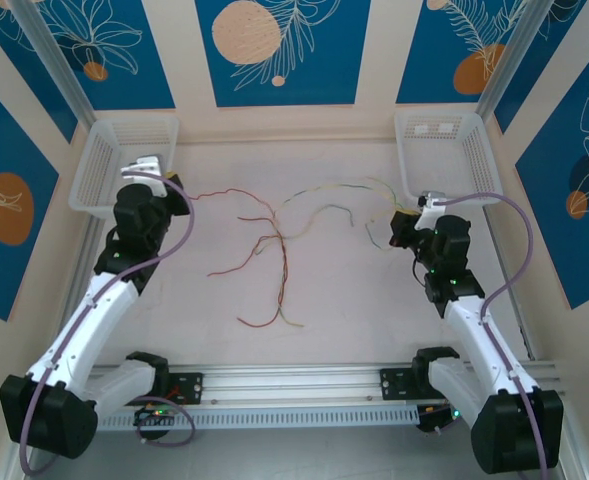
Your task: Untangle the cables
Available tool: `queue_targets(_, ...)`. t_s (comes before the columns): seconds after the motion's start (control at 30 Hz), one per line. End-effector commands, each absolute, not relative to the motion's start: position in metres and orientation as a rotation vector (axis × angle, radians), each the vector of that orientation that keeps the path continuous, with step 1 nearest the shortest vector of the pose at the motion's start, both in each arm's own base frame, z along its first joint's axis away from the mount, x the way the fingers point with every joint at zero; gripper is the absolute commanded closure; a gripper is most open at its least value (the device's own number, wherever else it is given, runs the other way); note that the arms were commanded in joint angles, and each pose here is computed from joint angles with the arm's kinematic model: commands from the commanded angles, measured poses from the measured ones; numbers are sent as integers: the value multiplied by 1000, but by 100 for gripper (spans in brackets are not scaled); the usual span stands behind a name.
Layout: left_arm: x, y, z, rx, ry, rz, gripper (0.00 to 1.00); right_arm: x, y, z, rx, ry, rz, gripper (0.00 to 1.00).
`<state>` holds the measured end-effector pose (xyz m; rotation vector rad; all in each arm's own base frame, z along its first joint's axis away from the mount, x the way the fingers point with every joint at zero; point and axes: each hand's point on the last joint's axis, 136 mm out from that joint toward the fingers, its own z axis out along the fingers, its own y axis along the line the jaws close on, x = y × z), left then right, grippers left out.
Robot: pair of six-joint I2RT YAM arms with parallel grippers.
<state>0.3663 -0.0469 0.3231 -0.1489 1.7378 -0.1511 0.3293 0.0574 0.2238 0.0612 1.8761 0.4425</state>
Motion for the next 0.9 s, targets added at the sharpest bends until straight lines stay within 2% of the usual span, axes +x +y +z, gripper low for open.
queue_targets(0.0,356,-24,345,-246,1654,-149,100,325,53,225,91,1882,439,100)
queue_targets(0.23,362,-57,361,-107,1659,-314,100,319,67,250,39,1804,562,100)
queue_targets(0.5,359,-77,345,-43,1696,-420,100,307,76,310,5,1710,639,100)
queue_targets(0.87,337,-77,316,-44,1723,-454,100,307,28,385,188,1607,407,100)
